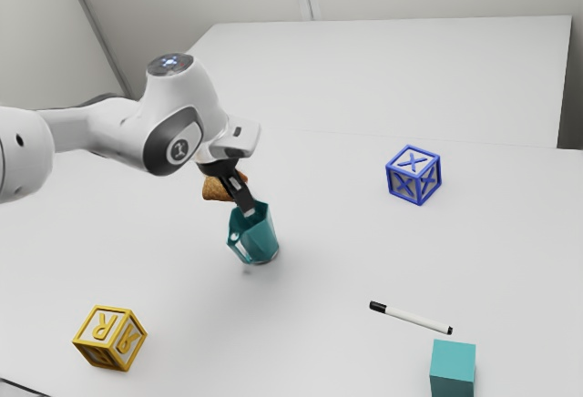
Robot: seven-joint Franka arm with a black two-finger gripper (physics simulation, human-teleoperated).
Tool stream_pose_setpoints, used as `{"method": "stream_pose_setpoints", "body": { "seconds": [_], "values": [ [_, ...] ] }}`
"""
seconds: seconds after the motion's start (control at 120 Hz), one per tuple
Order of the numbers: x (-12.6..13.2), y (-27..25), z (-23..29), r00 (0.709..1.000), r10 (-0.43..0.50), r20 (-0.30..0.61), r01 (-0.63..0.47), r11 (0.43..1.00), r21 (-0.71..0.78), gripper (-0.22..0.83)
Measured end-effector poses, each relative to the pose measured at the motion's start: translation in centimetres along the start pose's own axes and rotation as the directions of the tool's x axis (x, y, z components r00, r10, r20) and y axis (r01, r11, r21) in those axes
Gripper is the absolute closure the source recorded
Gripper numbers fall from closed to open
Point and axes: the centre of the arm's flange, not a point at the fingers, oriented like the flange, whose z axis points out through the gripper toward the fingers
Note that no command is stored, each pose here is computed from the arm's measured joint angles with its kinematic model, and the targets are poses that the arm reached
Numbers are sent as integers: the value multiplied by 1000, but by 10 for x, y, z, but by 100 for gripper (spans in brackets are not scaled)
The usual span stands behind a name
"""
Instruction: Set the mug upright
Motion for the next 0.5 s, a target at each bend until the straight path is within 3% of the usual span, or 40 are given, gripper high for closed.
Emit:
{"method": "stream_pose_setpoints", "body": {
  "seconds": [0.083,0.3,0.5],
  "values": [
    [1,-13,-24,999,-35,1,35,999,12,7],
    [31,-21,-101,997,-71,-4,71,997,8,3],
    [29,-52,-141,980,-196,32,197,980,-21,1]
  ]
}}
